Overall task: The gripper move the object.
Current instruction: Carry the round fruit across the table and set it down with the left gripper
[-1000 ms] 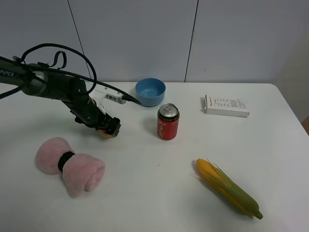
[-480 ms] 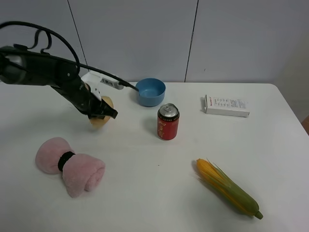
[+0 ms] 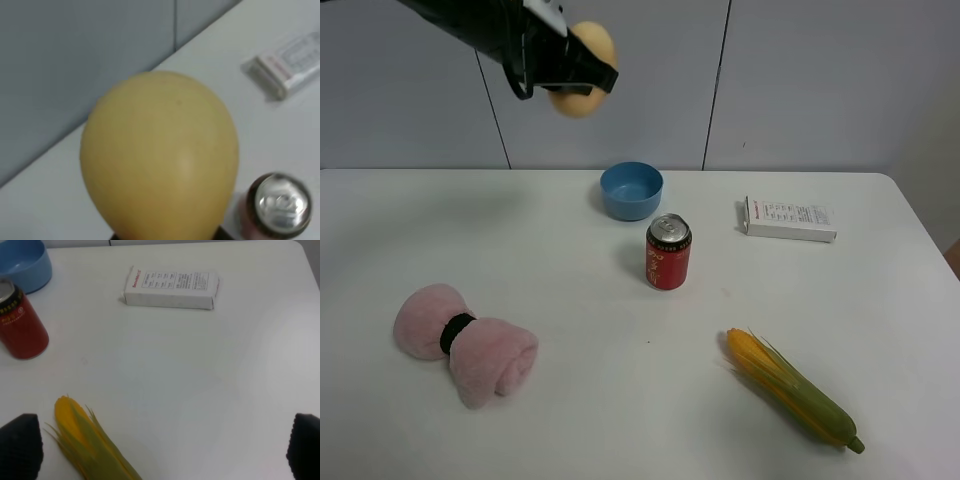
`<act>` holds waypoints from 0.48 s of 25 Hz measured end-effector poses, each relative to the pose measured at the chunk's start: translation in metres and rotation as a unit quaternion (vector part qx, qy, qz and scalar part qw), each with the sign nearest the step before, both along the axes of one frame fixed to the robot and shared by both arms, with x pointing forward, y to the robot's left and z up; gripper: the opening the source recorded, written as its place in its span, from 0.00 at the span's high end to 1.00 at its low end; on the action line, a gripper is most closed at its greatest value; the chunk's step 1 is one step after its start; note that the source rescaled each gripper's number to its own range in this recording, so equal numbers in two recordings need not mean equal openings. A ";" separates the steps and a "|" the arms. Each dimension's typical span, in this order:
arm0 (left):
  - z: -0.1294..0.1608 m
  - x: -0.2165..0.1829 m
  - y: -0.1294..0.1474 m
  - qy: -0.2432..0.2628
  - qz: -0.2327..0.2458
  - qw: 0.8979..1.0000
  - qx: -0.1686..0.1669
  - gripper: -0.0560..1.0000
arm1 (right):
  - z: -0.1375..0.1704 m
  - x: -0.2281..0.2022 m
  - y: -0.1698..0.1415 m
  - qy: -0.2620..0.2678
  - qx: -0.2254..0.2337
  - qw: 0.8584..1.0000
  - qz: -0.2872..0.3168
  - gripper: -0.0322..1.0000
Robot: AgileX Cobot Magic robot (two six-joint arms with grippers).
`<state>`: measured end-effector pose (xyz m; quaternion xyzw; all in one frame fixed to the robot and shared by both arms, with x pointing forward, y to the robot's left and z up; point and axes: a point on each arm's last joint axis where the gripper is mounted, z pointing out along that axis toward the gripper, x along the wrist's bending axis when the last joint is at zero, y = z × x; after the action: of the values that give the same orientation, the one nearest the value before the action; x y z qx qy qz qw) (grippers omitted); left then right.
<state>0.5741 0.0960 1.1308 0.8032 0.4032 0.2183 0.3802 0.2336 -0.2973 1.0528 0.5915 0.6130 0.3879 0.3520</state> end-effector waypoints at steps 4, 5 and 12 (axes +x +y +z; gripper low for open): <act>0.015 -0.003 -0.052 -0.022 -0.054 0.998 -0.024 0.95 | 0.000 0.000 0.000 0.000 0.000 1.000 0.000 0.00; 0.014 -0.004 -0.066 -0.022 -0.067 0.997 -0.030 0.94 | 0.000 0.000 0.000 0.000 0.000 1.000 0.000 0.00; -0.015 -0.011 -0.157 -0.011 -0.143 0.989 -0.044 0.95 | 0.000 0.000 0.000 0.000 0.000 1.000 0.000 0.00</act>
<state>0.5635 -0.0608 1.1155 0.8328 0.2897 0.1527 0.4464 0.2336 -0.2973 1.0528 0.5915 0.6130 0.3879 0.3520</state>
